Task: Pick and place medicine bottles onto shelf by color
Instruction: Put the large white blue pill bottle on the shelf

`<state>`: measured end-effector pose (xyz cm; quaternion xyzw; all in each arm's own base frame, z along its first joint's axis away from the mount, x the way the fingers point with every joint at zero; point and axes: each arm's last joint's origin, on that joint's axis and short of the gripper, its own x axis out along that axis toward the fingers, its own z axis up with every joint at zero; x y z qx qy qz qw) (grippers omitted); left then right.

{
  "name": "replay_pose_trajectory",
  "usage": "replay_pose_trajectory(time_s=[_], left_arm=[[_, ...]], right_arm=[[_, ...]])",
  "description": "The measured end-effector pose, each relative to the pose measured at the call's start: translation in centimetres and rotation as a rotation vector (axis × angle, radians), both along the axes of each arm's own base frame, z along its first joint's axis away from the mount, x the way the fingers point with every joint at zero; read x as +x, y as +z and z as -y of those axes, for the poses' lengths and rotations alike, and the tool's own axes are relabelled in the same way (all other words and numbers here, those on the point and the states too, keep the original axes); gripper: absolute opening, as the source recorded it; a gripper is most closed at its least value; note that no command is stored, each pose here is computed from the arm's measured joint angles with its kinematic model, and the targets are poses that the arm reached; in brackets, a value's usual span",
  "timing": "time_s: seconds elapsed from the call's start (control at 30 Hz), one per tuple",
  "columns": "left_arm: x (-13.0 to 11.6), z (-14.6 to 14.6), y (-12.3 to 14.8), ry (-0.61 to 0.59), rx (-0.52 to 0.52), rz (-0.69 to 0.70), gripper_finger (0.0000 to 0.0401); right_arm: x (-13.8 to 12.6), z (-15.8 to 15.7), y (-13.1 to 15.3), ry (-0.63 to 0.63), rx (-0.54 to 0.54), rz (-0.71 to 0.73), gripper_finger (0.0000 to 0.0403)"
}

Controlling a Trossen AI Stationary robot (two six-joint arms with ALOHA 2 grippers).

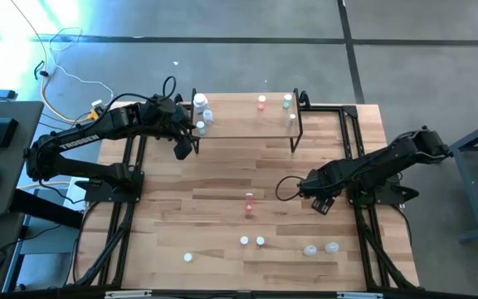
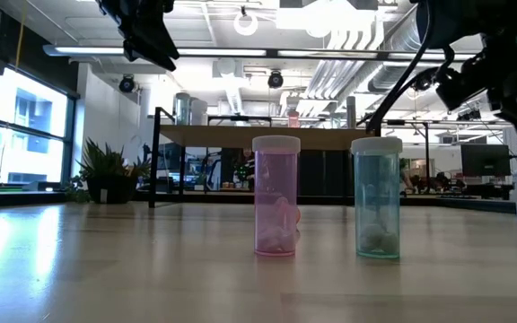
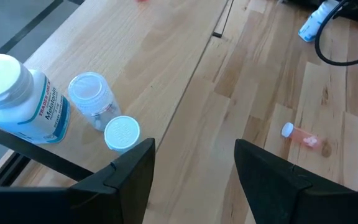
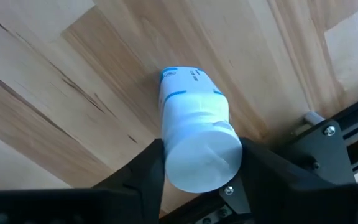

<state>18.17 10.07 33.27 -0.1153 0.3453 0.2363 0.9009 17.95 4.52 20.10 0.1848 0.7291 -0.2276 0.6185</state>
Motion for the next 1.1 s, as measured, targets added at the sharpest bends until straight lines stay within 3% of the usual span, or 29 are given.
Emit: replay_pose_trajectory(time_s=[0.37, 0.67, 1.1], left_arm=[[0.0, 0.0, 0.0, 0.000, 0.000, 0.000, 0.0209], [0.0, 0.0, 0.0, 0.000, 0.000, 0.000, 0.0209], [0.0, 0.0, 0.0, 0.000, 0.000, 0.000, 0.0209]], right_arm=[[0.9, -0.3, 1.5, -0.070, 0.041, 0.053, 0.0158], [3.1, -0.4, 5.7, -0.127, 0.071, 0.222, 0.0158], [5.3, 2.7, 12.5, -0.126, -0.018, 0.499, 0.0157]])
